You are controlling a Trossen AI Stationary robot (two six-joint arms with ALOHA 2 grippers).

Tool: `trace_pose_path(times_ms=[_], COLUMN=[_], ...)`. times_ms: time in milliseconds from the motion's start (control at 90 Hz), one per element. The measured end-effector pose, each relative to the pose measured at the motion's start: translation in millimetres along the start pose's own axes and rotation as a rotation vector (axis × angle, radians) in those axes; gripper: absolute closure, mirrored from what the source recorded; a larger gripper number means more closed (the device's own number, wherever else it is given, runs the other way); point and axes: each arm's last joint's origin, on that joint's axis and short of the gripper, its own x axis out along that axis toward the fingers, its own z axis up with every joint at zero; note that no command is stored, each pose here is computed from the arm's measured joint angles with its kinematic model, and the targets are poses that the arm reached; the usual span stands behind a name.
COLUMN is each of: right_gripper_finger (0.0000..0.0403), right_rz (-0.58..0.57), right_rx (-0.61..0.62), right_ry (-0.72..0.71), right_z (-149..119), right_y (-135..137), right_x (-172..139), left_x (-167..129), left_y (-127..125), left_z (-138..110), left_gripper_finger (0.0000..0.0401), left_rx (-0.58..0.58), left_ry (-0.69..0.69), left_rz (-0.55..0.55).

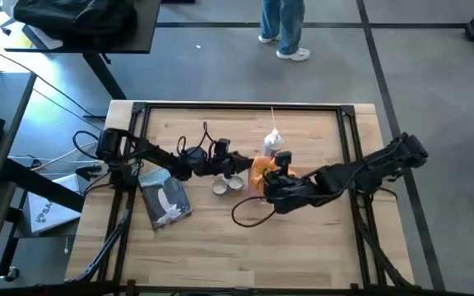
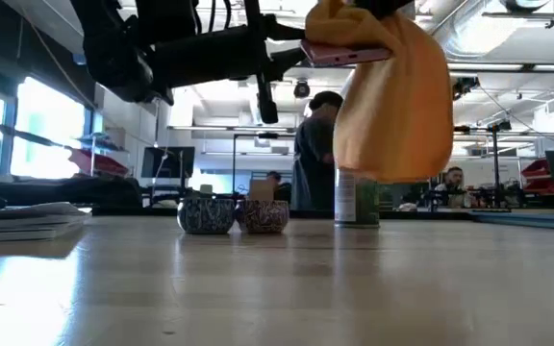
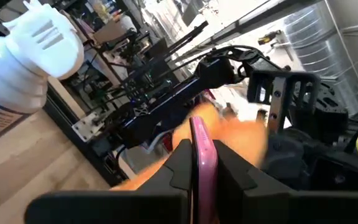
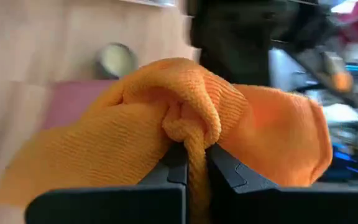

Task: Apply microfiber cloth
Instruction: Wipe the cellphone with the microfiber cloth

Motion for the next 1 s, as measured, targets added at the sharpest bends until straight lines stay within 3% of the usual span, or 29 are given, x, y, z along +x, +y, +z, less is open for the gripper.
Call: trace_pose_path(times_ms=[200, 422, 622, 789, 1000], right_gripper_finger=[0.0403, 0.0403, 0.0403, 0.0403, 0.0403], right_rz=[0.249, 0.314, 0.082, -0.13, -0.289], right_rx=[0.01, 0.007, -0.022, -0.123, -0.198], right_ry=[-0.029, -0.032, 0.031, 0.099, 0.126], right_z=[0.6, 0.3, -4.1, -9.6, -12.9], right_y=[3.4, 5.4, -0.9, -7.8, -21.0], right_x=[2.0, 1.6, 2.8, -0.2, -9.2], left_x=[0.0, 0.0, 0.0, 0.0, 0.0], left_y=[-0.7, -0.8, 0.3, 1.0, 0.4], left_z=[0.0, 0.1, 0.3, 0.8, 0.7], left_gripper_finger=[0.0389, 0.0389, 0.0389, 0.0389, 0.0389], left_rx=[-0.002, -0.005, 0.003, 0.015, 0.006], left_ry=[0.003, 0.003, -0.002, -0.007, 0.001], left_rz=[-0.01, -0.012, 0.002, 0.009, -0.002])
